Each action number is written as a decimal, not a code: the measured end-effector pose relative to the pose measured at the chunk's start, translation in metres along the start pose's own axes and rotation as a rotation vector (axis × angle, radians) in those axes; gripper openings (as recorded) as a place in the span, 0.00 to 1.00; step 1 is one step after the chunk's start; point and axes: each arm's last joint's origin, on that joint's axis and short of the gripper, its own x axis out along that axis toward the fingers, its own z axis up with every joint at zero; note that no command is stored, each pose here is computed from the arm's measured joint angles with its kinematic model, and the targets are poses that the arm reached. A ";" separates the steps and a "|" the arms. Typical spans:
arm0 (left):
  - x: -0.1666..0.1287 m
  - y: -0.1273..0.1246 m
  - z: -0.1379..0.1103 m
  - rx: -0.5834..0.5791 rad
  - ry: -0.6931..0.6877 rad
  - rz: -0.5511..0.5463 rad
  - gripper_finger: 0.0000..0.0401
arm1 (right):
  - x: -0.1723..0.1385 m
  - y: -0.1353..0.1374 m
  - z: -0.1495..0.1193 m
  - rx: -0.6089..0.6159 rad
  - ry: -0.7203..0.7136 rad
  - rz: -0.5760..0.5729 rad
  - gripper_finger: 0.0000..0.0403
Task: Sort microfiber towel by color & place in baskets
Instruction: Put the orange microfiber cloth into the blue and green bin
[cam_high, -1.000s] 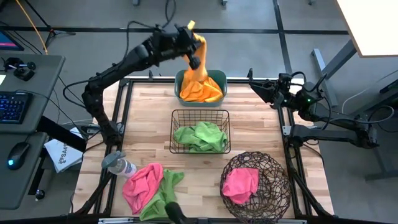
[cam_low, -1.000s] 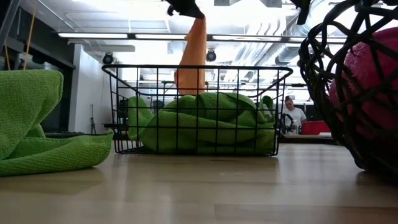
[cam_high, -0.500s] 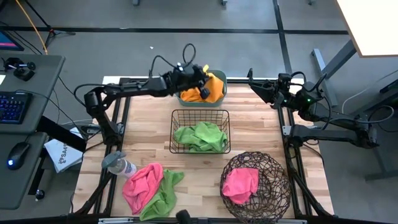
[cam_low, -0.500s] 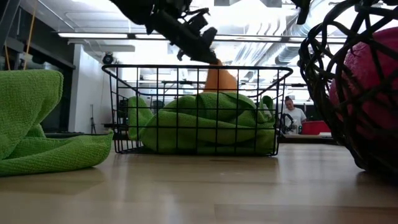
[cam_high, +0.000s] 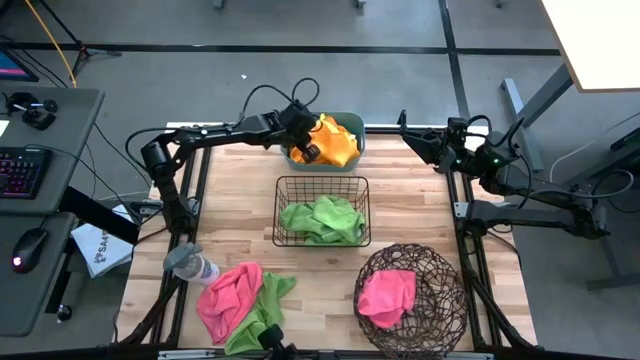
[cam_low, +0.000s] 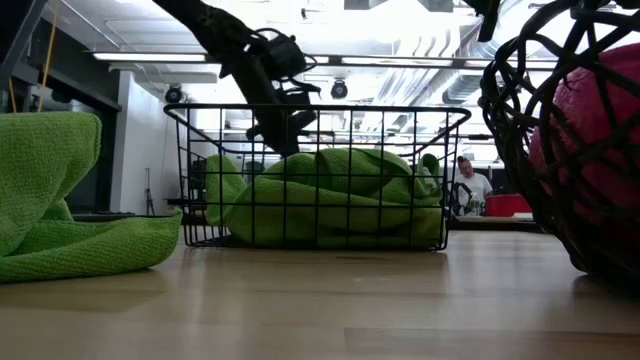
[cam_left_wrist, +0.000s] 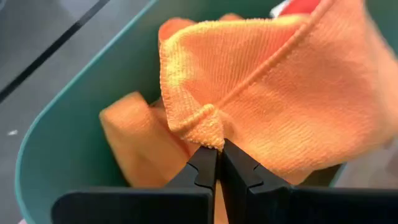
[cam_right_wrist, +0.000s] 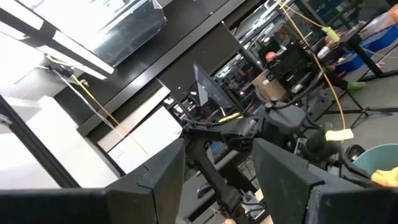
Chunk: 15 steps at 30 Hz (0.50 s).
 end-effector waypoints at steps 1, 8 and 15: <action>0.001 0.000 -0.001 0.003 0.007 0.011 0.00 | 0.000 0.000 0.000 0.000 -0.001 -0.003 0.46; -0.008 0.003 0.004 -0.014 0.070 -0.003 0.15 | 0.000 -0.001 0.000 0.001 0.000 -0.009 0.46; -0.045 0.010 0.033 -0.004 0.139 -0.009 0.44 | 0.000 -0.001 -0.001 -0.006 0.009 -0.017 0.46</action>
